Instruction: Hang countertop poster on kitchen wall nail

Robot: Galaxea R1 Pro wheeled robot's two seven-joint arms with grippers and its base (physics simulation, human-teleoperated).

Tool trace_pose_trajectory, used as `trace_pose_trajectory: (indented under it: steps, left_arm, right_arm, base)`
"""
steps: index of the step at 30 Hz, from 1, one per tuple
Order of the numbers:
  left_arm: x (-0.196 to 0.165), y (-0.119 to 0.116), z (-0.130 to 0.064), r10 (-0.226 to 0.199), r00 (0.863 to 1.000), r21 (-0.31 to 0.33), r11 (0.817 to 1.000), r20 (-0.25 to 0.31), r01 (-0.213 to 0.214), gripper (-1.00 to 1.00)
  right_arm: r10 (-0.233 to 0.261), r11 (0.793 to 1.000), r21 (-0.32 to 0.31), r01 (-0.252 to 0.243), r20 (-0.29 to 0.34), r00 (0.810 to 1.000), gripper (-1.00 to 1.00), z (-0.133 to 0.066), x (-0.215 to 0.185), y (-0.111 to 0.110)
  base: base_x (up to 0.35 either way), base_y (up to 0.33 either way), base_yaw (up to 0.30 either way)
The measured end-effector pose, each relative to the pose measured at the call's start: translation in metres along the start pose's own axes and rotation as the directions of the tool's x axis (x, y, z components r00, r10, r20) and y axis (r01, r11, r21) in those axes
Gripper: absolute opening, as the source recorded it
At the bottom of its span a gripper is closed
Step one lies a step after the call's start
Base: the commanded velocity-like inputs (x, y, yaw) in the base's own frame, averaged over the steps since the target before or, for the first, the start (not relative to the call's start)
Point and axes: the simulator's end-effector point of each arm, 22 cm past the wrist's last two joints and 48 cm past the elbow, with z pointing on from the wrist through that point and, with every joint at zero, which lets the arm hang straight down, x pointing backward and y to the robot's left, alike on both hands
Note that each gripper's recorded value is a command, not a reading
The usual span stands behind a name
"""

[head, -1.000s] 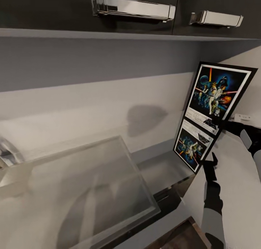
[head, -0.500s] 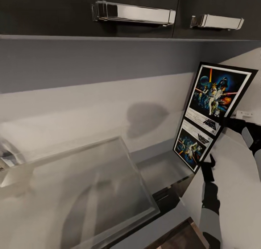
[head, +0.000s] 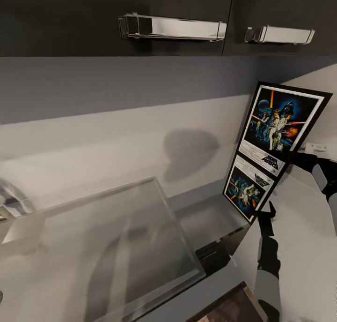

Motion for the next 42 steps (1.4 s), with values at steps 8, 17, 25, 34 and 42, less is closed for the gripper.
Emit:
trace_pose_trajectory:
  steps: [8, 17, 25, 34, 42]
  left_arm:
    - [-0.002, 0.001, -0.012, 0.002, 1.000, -0.003, 1.000, -0.014, -0.002, 1.00]
    - [-0.003, 0.002, -0.024, 0.003, 1.000, -0.007, 1.000, -0.029, -0.003, 1.00]
    - [-0.002, 0.004, -0.030, 0.005, 0.999, -0.011, 1.000, -0.040, -0.005, 1.00]
    - [0.001, 0.005, -0.032, 0.007, 0.999, -0.014, 1.000, -0.054, -0.007, 1.00]
    - [0.004, 0.006, -0.035, 0.009, 0.998, -0.017, 1.000, -0.066, -0.010, 1.00]
  right_arm:
    - [-0.001, 1.000, 0.002, 0.001, -0.016, 1.000, 1.00, 0.001, 0.001, 0.000]
    - [-0.003, 1.000, 0.010, 0.003, -0.032, 0.999, 1.00, 0.001, 0.001, -0.002]
    - [-0.003, 1.000, 0.013, 0.004, -0.052, 0.999, 1.00, 0.004, 0.009, -0.002]
    - [0.008, 1.000, 0.015, -0.006, -0.105, 0.994, 1.00, 0.009, 0.039, -0.003]
    - [0.008, 1.000, 0.017, -0.006, -0.119, 0.993, 1.00, 0.014, 0.050, -0.003]
  base:
    - [0.000, 0.000, 0.000]
    - [0.000, 0.000, 0.000]
    - [0.000, 0.000, 0.000]
    - [0.000, 0.000, 0.000]
    - [0.000, 0.000, 0.000]
